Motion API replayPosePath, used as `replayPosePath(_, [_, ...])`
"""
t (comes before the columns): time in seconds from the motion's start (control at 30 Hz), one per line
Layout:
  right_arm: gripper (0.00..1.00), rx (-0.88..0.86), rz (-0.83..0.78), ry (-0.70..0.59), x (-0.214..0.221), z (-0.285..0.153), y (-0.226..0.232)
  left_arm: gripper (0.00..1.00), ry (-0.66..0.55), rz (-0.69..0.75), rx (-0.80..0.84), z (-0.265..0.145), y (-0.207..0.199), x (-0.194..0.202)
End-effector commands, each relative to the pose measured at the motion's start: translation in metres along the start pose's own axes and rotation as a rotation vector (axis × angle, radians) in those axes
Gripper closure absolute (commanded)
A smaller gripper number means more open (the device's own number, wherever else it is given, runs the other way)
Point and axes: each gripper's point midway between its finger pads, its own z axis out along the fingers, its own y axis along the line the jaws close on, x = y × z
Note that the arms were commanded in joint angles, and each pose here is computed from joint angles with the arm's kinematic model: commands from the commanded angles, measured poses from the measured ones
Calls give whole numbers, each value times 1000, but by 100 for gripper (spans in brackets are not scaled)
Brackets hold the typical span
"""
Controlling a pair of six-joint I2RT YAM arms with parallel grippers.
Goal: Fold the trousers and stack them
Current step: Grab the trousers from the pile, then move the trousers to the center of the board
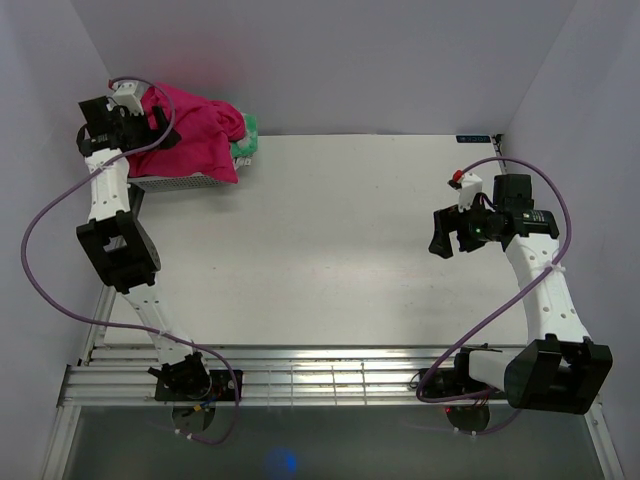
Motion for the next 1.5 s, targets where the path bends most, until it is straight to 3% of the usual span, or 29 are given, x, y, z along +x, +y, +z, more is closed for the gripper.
replayPosePath(0.0, [10, -5, -12, -31, -16, -8, 2, 2, -117, 92, 44, 4, -10, -27])
replayPosePath(0.27, [10, 0, -7, -21, -18, -10, 1, 2, -151, 202, 44, 42, -12, -18])
replayPosePath(0.5, [10, 3, -13, -25, -24, -13, 0, 19, -135, 182, 16, 69, -5, -13])
replayPosePath(0.63, [10, 14, -16, -32, -29, -15, -2, 49, -166, 165, 10, 75, -5, -25])
replayPosePath(0.67, [10, 14, -15, -31, -29, -15, -2, 64, -183, 165, 19, 72, -9, -32])
replayPosePath(0.77, [10, 10, -14, -31, -28, -15, -1, 97, -257, 176, 101, 50, -36, -63])
replayPosePath(0.8, [10, 11, -16, -33, -28, -15, -2, 100, -274, 187, 115, 43, -44, -73])
replayPosePath(1.13, [10, 62, -67, -68, -40, -16, -14, 100, -549, 366, 279, -98, -160, -193])
replayPosePath(1.47, [10, 1, -57, -116, -60, -12, -8, 100, -617, 343, 569, -187, -295, -205])
